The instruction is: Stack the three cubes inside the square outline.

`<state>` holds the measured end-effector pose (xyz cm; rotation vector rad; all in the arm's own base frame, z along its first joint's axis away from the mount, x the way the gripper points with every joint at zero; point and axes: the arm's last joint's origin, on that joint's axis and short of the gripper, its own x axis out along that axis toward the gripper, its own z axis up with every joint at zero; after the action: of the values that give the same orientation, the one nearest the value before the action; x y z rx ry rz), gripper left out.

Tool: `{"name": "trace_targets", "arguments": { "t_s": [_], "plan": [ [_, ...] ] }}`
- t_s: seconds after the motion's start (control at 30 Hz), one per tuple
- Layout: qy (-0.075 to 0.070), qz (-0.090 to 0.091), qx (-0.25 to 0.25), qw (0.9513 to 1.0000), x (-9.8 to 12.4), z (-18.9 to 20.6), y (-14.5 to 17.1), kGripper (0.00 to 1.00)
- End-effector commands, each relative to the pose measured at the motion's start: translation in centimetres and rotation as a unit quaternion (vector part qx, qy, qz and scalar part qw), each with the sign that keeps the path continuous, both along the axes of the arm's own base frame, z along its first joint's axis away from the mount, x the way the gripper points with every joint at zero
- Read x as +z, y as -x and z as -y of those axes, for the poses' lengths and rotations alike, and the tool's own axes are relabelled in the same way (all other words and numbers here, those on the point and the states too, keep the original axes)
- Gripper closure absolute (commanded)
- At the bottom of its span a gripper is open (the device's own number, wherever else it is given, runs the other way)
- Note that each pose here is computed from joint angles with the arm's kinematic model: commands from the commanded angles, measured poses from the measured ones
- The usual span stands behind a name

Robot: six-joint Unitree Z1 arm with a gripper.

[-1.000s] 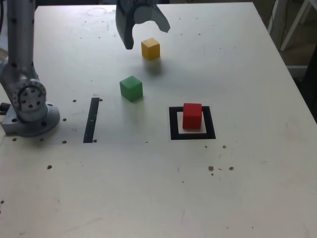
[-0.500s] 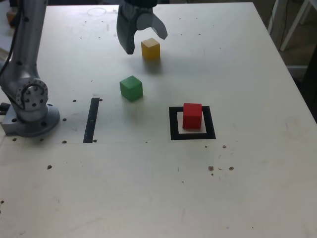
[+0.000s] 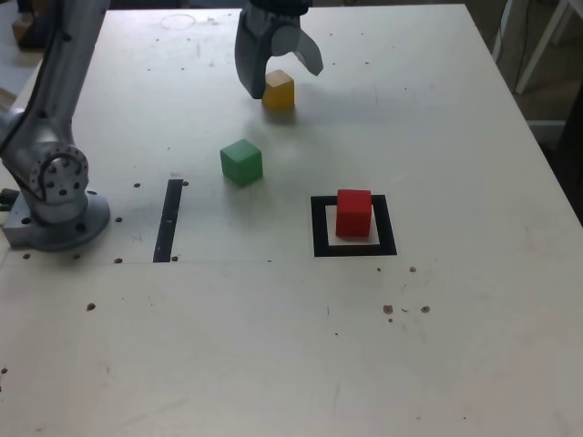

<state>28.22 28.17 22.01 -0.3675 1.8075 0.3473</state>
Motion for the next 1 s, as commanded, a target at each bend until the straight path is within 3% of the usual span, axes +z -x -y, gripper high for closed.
{"name": "trace_targets", "arguments": {
  "t_s": [0.0, 0.2, 0.47, 0.97],
  "plan": [
    [0.01, -0.006, -0.001, 0.9999, -0.48, -0.17, -0.17, 0.14],
    [0.025, -0.013, -0.004, 0.9996, -1.03, -0.38, -0.45, 0.3],
    [0.023, -0.009, -0.023, 0.9994, -1.09, -0.5, -0.76, 0.68],
    [0.034, -0.007, -0.037, 0.9987, -1.11, 0.13, -0.98, 0.69]
  ]
}}
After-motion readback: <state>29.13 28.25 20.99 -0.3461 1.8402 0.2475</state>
